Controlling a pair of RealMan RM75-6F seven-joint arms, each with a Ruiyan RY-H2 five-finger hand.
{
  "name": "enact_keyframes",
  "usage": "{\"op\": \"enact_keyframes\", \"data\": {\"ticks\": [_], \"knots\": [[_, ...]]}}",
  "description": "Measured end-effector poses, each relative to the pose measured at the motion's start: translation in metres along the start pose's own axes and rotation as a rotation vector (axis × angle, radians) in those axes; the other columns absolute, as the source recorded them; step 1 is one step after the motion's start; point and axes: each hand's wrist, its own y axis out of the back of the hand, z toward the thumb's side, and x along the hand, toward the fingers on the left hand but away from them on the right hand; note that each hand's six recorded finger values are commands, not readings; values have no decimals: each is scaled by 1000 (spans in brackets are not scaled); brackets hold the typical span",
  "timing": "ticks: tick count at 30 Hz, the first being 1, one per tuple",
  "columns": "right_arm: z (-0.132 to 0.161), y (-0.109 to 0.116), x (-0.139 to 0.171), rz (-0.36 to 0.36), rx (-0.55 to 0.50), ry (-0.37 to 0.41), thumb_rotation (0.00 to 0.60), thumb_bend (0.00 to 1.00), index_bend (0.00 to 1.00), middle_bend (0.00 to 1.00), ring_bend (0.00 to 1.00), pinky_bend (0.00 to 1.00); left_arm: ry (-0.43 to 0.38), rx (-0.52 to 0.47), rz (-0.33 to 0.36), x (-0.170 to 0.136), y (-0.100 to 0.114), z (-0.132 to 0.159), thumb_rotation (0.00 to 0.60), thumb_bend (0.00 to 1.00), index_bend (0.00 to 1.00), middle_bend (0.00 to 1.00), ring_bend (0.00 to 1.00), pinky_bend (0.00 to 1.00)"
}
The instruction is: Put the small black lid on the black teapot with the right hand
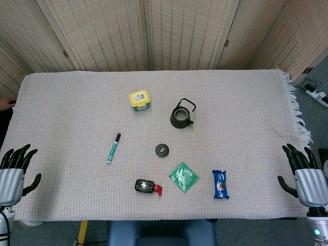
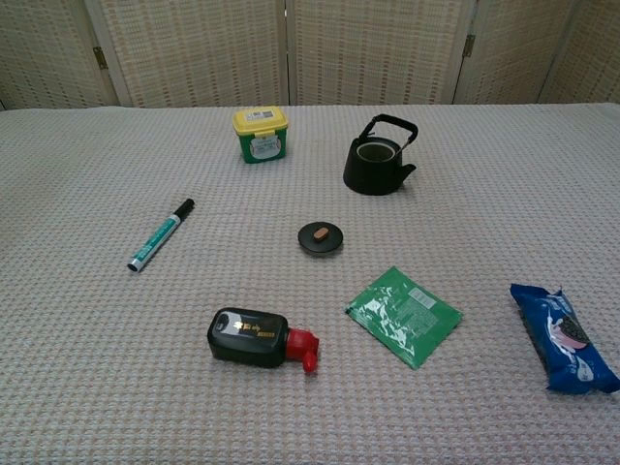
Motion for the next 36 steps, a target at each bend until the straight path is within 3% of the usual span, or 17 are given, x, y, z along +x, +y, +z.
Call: {"op": "enact_keyframes", "data": {"ticks": [20, 25, 31, 33, 36], "knots": [[11, -5, -15, 38, 25, 55, 600, 333, 53, 107, 196, 28, 23, 5, -25, 0, -1, -3, 600, 327, 183, 69, 117, 85], [35, -6, -34, 71, 49, 138, 600, 334, 73, 117, 347, 232, 15, 1, -25, 0, -1, -1, 600, 327, 200, 78, 119, 85], [81, -7, -63, 90, 86, 274, 600, 333, 73, 138, 711, 572, 8, -2, -13, -2, 1, -1, 600, 326, 211, 85, 119, 84], [96, -9, -71, 105, 90, 314, 600, 334, 73, 138, 754, 650, 7, 0, -6, -3, 4, -1, 600, 327, 212, 87, 119, 84], [122, -14, -84, 139, 99, 379, 600, 334, 73, 138, 770, 689, 3, 0, 4, -5, 6, 0, 600, 327, 212, 89, 119, 84]]}}
